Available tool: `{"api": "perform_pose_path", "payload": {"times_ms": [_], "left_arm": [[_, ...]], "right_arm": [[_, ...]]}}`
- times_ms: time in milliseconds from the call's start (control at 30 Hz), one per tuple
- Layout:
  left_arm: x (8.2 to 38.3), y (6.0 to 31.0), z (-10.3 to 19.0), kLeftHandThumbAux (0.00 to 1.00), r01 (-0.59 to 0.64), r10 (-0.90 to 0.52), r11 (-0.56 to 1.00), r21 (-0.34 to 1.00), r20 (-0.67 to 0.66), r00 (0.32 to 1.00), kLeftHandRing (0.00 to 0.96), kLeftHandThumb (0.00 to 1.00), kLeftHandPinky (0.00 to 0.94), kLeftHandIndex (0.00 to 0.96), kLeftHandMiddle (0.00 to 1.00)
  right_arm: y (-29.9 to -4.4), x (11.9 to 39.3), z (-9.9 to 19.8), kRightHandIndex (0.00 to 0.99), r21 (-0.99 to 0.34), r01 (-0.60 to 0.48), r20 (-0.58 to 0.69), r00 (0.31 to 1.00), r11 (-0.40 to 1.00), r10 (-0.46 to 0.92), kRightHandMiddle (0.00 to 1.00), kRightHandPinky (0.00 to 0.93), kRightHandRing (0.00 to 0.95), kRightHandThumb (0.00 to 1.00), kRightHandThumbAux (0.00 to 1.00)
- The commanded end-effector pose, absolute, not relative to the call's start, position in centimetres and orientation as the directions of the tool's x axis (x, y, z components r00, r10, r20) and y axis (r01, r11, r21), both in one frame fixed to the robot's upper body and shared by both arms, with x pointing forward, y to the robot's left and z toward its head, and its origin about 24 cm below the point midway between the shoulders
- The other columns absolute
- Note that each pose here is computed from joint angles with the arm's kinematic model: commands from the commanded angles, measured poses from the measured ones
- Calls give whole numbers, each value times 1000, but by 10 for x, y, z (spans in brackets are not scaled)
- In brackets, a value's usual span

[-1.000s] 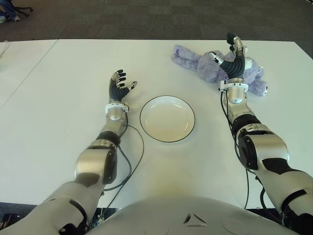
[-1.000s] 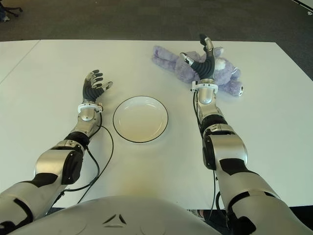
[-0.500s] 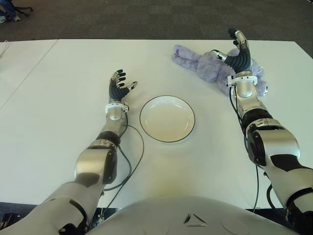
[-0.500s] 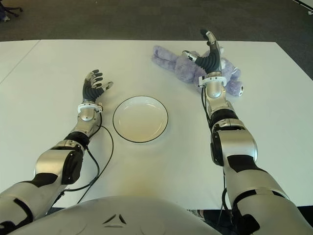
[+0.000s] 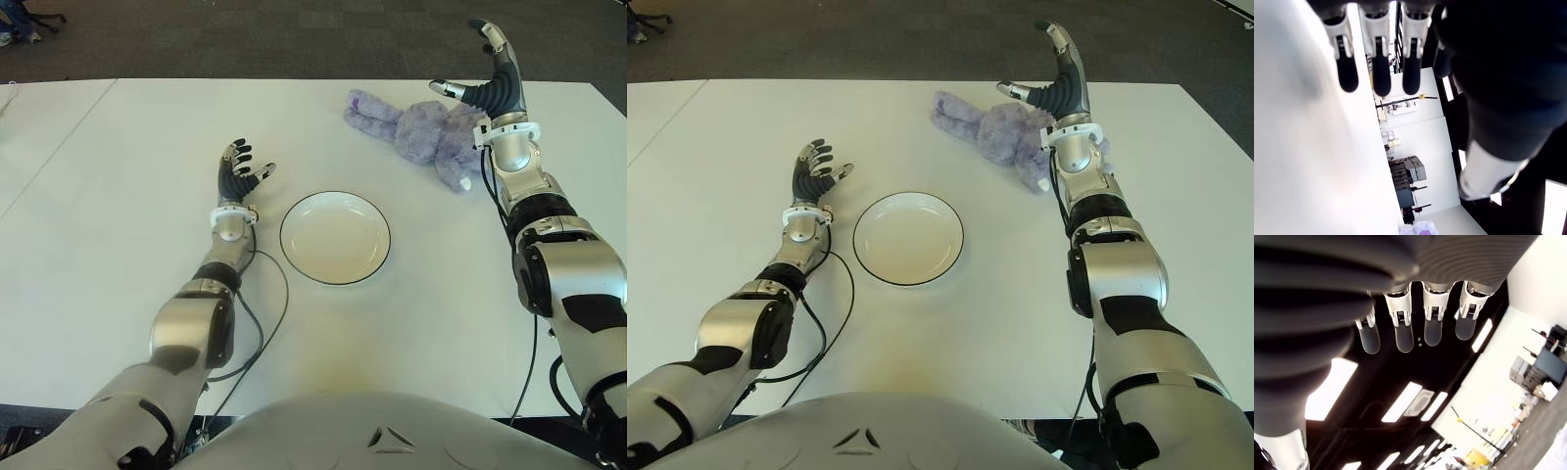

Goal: Put the doll into the plate.

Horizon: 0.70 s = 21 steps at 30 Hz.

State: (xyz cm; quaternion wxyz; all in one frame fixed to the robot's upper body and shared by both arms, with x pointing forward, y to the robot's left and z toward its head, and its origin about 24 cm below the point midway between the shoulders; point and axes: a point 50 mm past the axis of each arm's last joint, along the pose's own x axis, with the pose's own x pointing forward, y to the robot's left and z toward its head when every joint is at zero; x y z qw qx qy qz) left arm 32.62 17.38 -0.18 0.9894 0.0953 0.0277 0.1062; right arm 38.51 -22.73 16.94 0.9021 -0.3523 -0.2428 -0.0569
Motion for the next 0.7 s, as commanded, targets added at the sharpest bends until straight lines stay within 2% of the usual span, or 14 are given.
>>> {"api": "perform_pose_path", "payload": {"times_ms": [33, 300, 433, 700], "left_arm": [[245, 165, -94, 826, -139, 225, 968, 210, -471, 853, 256, 74, 270, 175, 245], [245, 164, -95, 835, -152, 231, 968, 200, -474, 850, 271, 58, 281, 169, 257], [245, 163, -95, 850, -159, 236, 967, 197, -471, 850, 273, 52, 282, 153, 260], [245, 163, -95, 857, -162, 236, 968, 193, -470, 851, 276, 29, 281, 139, 259]], "right_arm": [[-243, 384, 153, 136, -726, 208, 335, 939, 655, 73, 137, 75, 95, 134, 728], [-253, 382, 145, 134, -840, 174, 258, 962, 514, 95, 140, 76, 103, 182, 751], [-273, 379, 145, 137, -920, 139, 177, 981, 365, 73, 133, 62, 91, 189, 763], [-285, 377, 146, 141, -943, 127, 142, 989, 308, 28, 126, 54, 83, 235, 781]]}}
